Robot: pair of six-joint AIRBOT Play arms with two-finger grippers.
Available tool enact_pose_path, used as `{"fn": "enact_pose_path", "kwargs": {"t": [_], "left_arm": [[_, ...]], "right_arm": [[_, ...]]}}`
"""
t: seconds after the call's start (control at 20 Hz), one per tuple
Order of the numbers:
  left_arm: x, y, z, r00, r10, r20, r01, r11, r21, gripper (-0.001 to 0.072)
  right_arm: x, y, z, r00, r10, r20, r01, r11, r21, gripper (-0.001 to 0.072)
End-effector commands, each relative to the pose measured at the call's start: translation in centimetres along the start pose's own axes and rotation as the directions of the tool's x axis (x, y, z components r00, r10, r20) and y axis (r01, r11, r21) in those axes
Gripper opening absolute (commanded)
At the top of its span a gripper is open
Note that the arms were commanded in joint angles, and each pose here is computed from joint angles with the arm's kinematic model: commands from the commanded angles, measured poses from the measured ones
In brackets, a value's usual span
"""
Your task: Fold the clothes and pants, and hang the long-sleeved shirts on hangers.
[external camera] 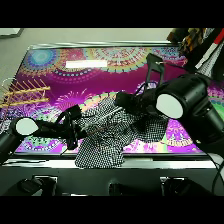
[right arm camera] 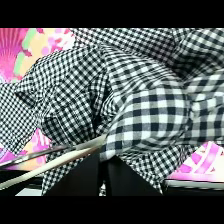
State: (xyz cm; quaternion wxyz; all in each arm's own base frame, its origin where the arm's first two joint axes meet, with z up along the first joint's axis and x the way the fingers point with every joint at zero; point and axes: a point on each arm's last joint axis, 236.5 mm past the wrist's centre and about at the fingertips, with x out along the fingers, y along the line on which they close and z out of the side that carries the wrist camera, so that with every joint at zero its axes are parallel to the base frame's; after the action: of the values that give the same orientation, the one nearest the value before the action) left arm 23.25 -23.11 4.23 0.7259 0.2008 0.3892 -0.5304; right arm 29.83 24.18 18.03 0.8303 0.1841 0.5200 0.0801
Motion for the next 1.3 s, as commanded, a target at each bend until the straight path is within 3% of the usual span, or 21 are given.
{"fn": "enact_pose_path", "kwargs": {"t": [0.0,0.65,0.7,0.85,0.95,1.15,1.2,1.25], "left_arm": [[-0.1,0.7,0.7,0.999,0.027,0.021,-0.027,1.000,0.007,0.0027],[2.8,-0.5,3.0,0.985,-0.119,0.127,0.115,0.993,0.034,0.0027],[2.8,-0.5,3.0,0.985,-0.119,0.126,0.115,0.993,0.034,0.0027],[2.8,-0.5,3.0,0.985,-0.119,0.127,0.115,0.993,0.034,0.0027],[2.8,-0.5,3.0,0.985,-0.119,0.127,0.115,0.993,0.034,0.0027],[2.8,-0.1,3.2,0.986,-0.100,0.136,0.097,0.995,0.031,0.0027],[2.8,0.0,3.3,0.986,-0.098,0.137,0.095,0.995,0.031,0.0027],[2.8,-0.1,3.3,0.986,-0.098,0.137,0.095,0.995,0.031,0.0026]], "right_arm": [[0.3,0.7,-0.3,1.000,0.025,-0.016,-0.025,1.000,0.004,0.0029],[0.3,-0.9,-0.8,0.998,-0.043,-0.037,0.040,0.997,-0.068,0.0031],[0.2,-1.1,-1.0,0.998,-0.053,-0.045,0.050,0.996,-0.076,0.0054],[-0.8,-3.0,-1.7,0.990,-0.120,-0.068,0.113,0.989,-0.095,0.0421],[-2.1,-4.3,-1.8,0.986,-0.156,-0.059,0.150,0.984,-0.095,0.0430],[-4.5,-4.2,-1.1,0.994,-0.105,0.006,0.105,0.991,-0.087,0.0432],[-5.2,-4.5,-0.9,0.994,-0.104,0.025,0.106,0.991,-0.085,0.0470],[-6.3,-5.6,-0.1,0.989,-0.131,0.072,0.137,0.988,-0.075,0.0555]]}}
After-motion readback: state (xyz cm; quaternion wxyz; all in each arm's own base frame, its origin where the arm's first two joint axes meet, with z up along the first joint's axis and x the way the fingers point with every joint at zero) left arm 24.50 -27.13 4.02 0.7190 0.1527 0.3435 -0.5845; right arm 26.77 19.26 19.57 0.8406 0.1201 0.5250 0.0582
